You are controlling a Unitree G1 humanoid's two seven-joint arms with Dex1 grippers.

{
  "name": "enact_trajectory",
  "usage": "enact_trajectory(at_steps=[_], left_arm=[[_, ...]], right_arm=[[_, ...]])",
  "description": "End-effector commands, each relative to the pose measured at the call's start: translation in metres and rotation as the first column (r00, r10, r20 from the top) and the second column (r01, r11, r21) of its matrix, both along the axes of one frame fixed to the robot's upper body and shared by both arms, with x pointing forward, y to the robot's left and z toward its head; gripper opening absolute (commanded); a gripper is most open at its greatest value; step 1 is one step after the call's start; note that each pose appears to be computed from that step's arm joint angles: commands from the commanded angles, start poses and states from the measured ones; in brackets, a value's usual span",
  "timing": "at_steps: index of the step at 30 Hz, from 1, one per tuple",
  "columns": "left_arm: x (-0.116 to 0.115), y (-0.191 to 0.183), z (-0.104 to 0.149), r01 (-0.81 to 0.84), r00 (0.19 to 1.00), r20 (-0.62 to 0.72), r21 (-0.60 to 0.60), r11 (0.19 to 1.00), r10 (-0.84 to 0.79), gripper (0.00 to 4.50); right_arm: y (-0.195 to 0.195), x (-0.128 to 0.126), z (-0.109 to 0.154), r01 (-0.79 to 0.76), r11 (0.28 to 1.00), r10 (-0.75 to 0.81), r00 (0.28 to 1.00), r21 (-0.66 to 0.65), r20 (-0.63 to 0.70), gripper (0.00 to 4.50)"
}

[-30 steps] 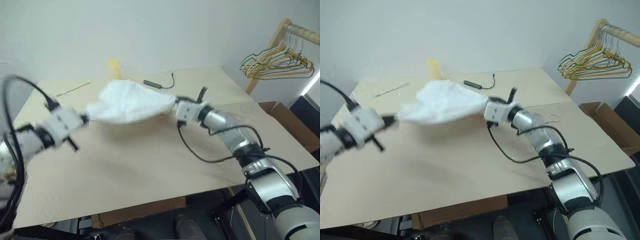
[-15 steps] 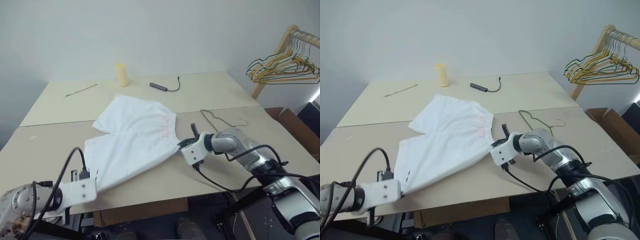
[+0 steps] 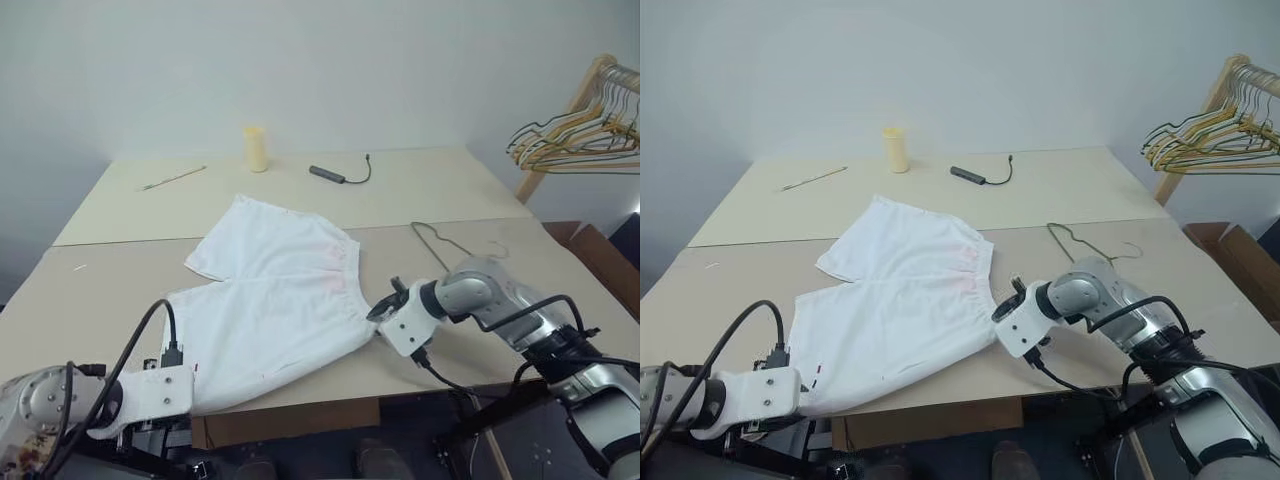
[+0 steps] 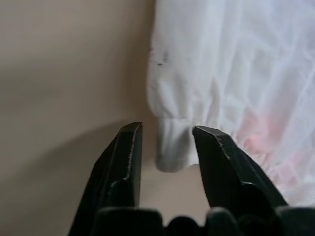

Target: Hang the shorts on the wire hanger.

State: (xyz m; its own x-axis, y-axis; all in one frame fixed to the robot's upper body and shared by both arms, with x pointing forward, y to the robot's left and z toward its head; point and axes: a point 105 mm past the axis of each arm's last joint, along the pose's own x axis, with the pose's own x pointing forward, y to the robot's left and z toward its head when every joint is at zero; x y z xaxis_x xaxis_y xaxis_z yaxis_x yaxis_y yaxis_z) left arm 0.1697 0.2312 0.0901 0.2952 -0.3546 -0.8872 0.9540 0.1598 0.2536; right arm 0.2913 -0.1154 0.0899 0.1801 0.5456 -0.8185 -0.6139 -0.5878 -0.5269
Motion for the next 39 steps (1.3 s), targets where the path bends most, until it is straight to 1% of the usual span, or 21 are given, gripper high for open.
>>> enact_trajectory(at_steps=[1, 3, 4, 5, 6, 7, 9, 11, 13, 15, 17, 19, 21, 23, 25, 30, 34, 35, 37, 38, 39], left_arm=[[0.004, 0.0, 0.02, 0.033, 0.999, 0.015, -0.034, 0.999, -0.033, 3.51], [0.011, -0.006, 0.032, 0.034, 0.998, 0.053, -0.129, 0.991, -0.027, 4.17], [0.013, -0.008, 0.036, 0.036, 0.997, 0.067, -0.161, 0.986, -0.026, 4.45], [0.019, -0.014, 0.043, 0.053, 0.993, 0.117, -0.204, 0.977, -0.03, 4.48], [0.029, -0.022, 0.053, 0.066, 0.98, 0.197, -0.27, 0.961, -0.012, 4.48], [0.039, -0.031, 0.063, 0.082, 0.965, 0.264, -0.328, 0.941, 0.008, 4.48], [0.051, -0.045, 0.077, 0.119, 0.941, 0.338, -0.409, 0.905, 0.029, 4.48], [0.056, -0.057, 0.084, 0.149, 0.936, 0.352, -0.468, 0.871, 0.029, 4.48], [0.058, -0.067, 0.089, 0.175, 0.934, 0.357, -0.503, 0.847, 0.019, 4.48], [0.061, -0.073, 0.093, 0.19, 0.931, 0.364, -0.516, 0.835, 0.013, 4.48], [0.064, -0.077, 0.095, 0.201, 0.928, 0.373, -0.524, 0.828, 0.01, 4.48], [0.064, -0.083, 0.099, 0.22, 0.93, 0.368, -0.558, 0.8, 0.0, 4.48], [0.06, -0.088, 0.102, 0.244, 0.933, 0.359, -0.587, 0.772, -0.022, 4.48], [0.058, -0.091, 0.104, 0.258, 0.936, 0.35, -0.602, 0.755, -0.04, 4.48], [0.059, -0.09, 0.102, 0.26, 0.936, 0.349, -0.589, 0.765, -0.049, 4.48], [0.058, -0.089, 0.096, 0.253, 0.938, 0.343, -0.577, 0.776, -0.051, 4.48], [0.055, -0.086, 0.091, 0.252, 0.941, 0.332, -0.564, 0.786, -0.064, 4.48], [0.055, -0.086, 0.09, 0.253, 0.94, 0.335, -0.558, 0.79, -0.064, 4.48], [0.056, -0.085, 0.09, 0.252, 0.938, 0.341, -0.556, 0.792, -0.059, 4.48], [0.056, -0.085, 0.091, 0.255, 0.937, 0.346, -0.556, 0.791, -0.059, 4.48], [0.056, -0.086, 0.092, 0.259, 0.935, 0.351, -0.56, 0.787, -0.058, 4.48]], right_arm=[[-0.013, 0.006, 0.031, 0.106, 0.989, -0.105, 0.994, 0.101, -0.01, 3.68], [-0.022, 0.017, 0.044, 0.252, 0.949, -0.248, 0.968, 0.188, -0.045, 4.36], [-0.025, 0.02, 0.047, 0.296, 0.932, -0.29, 0.955, 0.21, -0.057, 4.5], [-0.03, 0.029, 0.052, 0.393, 0.886, -0.384, 0.919, 0.245, -0.084, 4.5], [-0.038, 0.039, 0.057, 0.492, 0.825, -0.476, 0.87, 0.277, -0.126, 4.5], [-0.045, 0.048, 0.062, 0.574, 0.753, -0.553, 0.817, 0.32, -0.165, 4.5], [-0.059, 0.069, 0.071, 0.711, 0.571, -0.688, 0.687, 0.409, -0.233, 4.5], [-0.073, 0.09, 0.074, 0.821, 0.343, -0.783, 0.518, 0.456, -0.344, 4.5], [-0.085, 0.105, 0.071, 0.88, 0.142, -0.818, 0.362, 0.453, -0.447, 4.5], [-0.09, 0.113, 0.066, 0.899, 0.026, -0.819, 0.269, 0.436, -0.507, 4.5], [-0.094, 0.119, 0.06, 0.908, -0.048, -0.815, 0.205, 0.415, -0.542, 4.5], [-0.1, 0.127, 0.051, 0.914, -0.134, -0.801, 0.128, 0.384, -0.585, 4.5], [-0.103, 0.131, 0.04, 0.922, -0.163, -0.796, 0.087, 0.35, -0.599, 4.5], [-0.102, 0.131, 0.03, 0.935, -0.16, -0.793, 0.069, 0.316, -0.606, 4.5], [-0.103, 0.131, 0.02, 0.948, -0.181, -0.774, 0.027, 0.262, -0.633, 4.5], [-0.107, 0.128, 0.001, 0.964, -0.19, -0.776, -0.03, 0.188, -0.63, 4.5], [-0.107, 0.124, -0.008, 0.975, -0.178, -0.765, -0.053, 0.132, -0.642, 4.5], [-0.107, 0.122, -0.011, 0.98, -0.163, -0.768, -0.055, 0.111, -0.638, 4.5], [-0.107, 0.118, -0.016, 0.983, -0.175, -0.748, -0.094, 0.059, -0.657, 4.5], [-0.109, 0.116, -0.019, 0.983, -0.18, -0.756, -0.113, 0.039, -0.645, 4.5], [-0.11, 0.116, -0.021, 0.98, -0.198, -0.747, -0.135, 0.024, -0.651, 4.5]])
